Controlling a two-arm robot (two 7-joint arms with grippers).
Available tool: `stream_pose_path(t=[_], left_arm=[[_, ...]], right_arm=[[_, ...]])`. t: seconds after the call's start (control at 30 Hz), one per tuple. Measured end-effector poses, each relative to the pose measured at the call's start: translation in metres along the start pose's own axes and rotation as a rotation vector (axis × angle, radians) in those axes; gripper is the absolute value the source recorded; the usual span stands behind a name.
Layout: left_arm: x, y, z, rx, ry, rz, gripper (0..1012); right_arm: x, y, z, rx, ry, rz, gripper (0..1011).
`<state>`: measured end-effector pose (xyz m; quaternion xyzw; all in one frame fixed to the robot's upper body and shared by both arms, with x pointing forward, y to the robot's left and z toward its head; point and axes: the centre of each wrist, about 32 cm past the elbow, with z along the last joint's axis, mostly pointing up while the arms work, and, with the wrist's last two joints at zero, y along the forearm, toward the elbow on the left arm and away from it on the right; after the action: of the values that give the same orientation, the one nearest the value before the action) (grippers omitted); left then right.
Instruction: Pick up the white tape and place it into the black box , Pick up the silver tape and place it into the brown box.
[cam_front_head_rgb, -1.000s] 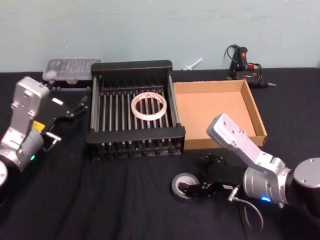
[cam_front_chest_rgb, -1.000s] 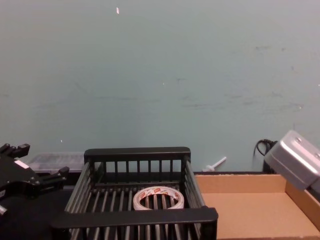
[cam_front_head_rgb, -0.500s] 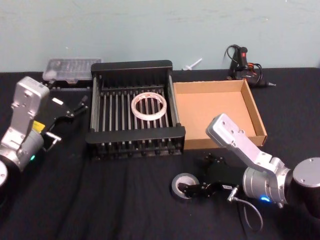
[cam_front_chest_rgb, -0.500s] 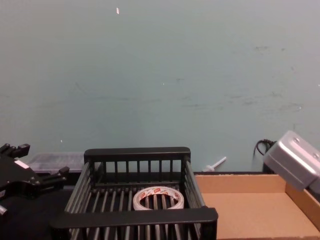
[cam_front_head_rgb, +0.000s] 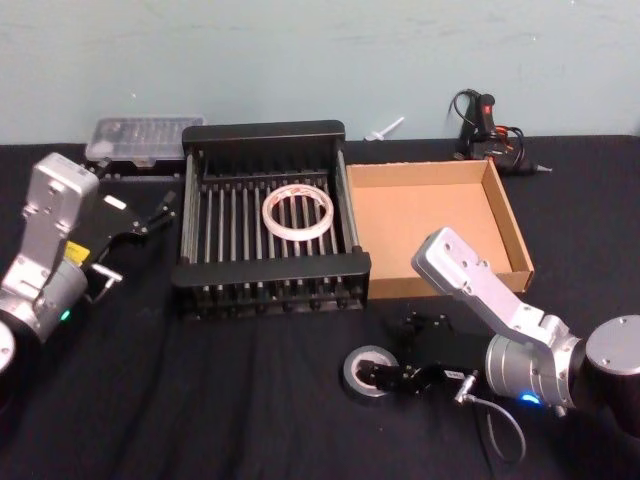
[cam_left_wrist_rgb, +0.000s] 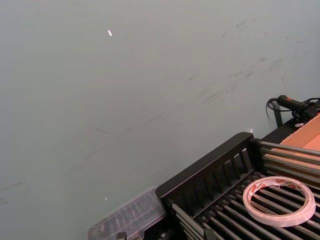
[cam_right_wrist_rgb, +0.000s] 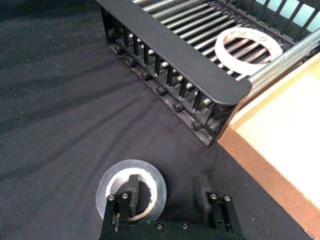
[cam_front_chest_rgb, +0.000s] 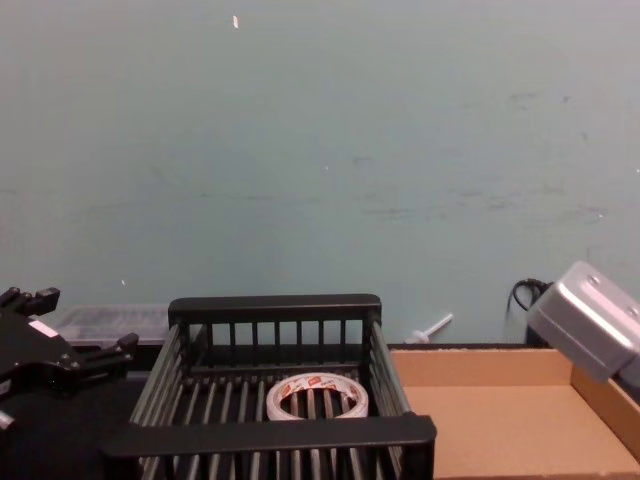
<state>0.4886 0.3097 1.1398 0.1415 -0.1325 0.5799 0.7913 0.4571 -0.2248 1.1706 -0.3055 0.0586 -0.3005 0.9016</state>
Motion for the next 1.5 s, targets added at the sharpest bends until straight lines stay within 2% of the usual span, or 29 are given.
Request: stream_pose_path(t=[0.07, 0.1, 0.13, 0.23, 0.3, 0.47, 0.5, 0.6, 1.07, 1.37, 1.5], left_arm=[[0.0000, 0.000, 0.000, 0.000, 0.000, 0.000, 1001], [0.0000, 0.000, 0.000, 0.000, 0.000, 0.000, 1001], [0.0000, 0.000, 0.000, 0.000, 0.000, 0.000, 1001], [0.0000, 0.000, 0.000, 0.000, 0.000, 0.000, 1001], [0.0000, 0.000, 0.000, 0.000, 0.000, 0.000, 1001], [0.0000, 0.000, 0.000, 0.000, 0.000, 0.000, 1001], [0.0000, 0.000, 0.000, 0.000, 0.000, 0.000, 1001], [0.0000, 0.000, 0.000, 0.000, 0.000, 0.000, 1001], [0.0000, 0.000, 0.000, 0.000, 0.000, 0.000, 1001], [0.0000, 0.000, 0.000, 0.000, 0.000, 0.000, 1001], [0.0000, 0.000, 0.000, 0.000, 0.000, 0.000, 1001]], right_arm=[[0.0000, 0.000, 0.000, 0.000, 0.000, 0.000, 718], [0.0000, 0.000, 0.000, 0.000, 0.000, 0.000, 660], [0.0001, 0.000, 0.000, 0.000, 0.000, -0.001, 660], [0.0001, 0.000, 0.000, -0.001, 0.000, -0.001, 537], [0.0001, 0.000, 0.000, -0.001, 0.000, -0.001, 504], [0.0001, 0.000, 0.000, -0.002, 0.000, -0.001, 302], [0.0001, 0.000, 0.000, -0.002, 0.000, -0.001, 302], [0.0002, 0.000, 0.000, -0.002, -0.001, -0.001, 183], [0.0006, -0.001, 0.000, 0.005, -0.001, 0.000, 162], [0.0046, -0.012, 0.002, 0.055, -0.011, -0.004, 162], [0.0093, -0.022, 0.004, 0.089, -0.011, -0.029, 162]])
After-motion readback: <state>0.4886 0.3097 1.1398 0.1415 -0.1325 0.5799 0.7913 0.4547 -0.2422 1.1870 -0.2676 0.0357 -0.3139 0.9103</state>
